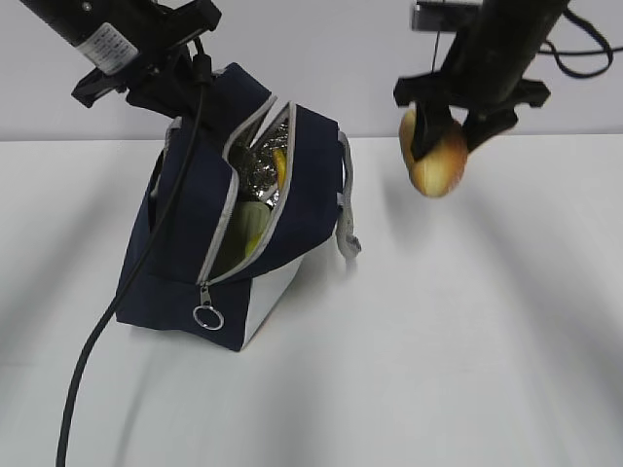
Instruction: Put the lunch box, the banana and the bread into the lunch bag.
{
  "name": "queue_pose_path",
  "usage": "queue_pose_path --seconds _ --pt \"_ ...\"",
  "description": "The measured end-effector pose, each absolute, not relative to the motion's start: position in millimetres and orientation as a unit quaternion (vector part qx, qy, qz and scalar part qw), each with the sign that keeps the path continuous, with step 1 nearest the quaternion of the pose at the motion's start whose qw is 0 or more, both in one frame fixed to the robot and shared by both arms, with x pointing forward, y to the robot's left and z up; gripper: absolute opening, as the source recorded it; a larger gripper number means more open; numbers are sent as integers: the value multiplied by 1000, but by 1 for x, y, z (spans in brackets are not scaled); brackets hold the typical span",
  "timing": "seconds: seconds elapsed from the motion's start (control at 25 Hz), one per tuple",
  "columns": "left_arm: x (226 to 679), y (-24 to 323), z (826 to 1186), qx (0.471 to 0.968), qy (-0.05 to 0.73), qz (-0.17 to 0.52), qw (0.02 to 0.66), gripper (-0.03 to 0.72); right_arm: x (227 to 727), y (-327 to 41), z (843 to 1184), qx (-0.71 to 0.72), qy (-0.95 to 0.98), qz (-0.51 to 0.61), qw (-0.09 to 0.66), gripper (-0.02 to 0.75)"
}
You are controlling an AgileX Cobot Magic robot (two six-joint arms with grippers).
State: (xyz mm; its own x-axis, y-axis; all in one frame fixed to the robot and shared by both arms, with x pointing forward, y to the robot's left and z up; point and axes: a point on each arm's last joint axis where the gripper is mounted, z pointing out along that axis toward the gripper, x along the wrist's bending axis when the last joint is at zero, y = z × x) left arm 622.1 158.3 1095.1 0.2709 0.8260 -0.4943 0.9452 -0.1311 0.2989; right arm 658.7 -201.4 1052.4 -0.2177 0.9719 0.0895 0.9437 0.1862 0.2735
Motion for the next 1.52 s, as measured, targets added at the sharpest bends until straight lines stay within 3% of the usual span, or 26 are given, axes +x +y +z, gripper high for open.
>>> queue_pose_path --seconds 0.2,0.56,0.92,1.2,1.32,1.52 --pt "622 158 1095 745 595 -105 284 -2 665 -185 1105 611 749 254 35 384" --pt "622 158 1095 745 595 -105 284 -2 656 -155 1118 569 751 332 -57 382" --pt "622 158 1095 745 595 -105 284 -2 648 -106 1095 529 785 310 -87 382" --pt "622 158 1095 745 594 -104 284 -2 660 -99 1059 545 783 278 -111 382" --pt "622 158 1095 746 593 -104 284 -2 662 -97 1052 548 780 276 -122 428" --pt "622 158 1095 746 593 -104 285 -2 665 -92 1043 540 777 287 -150 593"
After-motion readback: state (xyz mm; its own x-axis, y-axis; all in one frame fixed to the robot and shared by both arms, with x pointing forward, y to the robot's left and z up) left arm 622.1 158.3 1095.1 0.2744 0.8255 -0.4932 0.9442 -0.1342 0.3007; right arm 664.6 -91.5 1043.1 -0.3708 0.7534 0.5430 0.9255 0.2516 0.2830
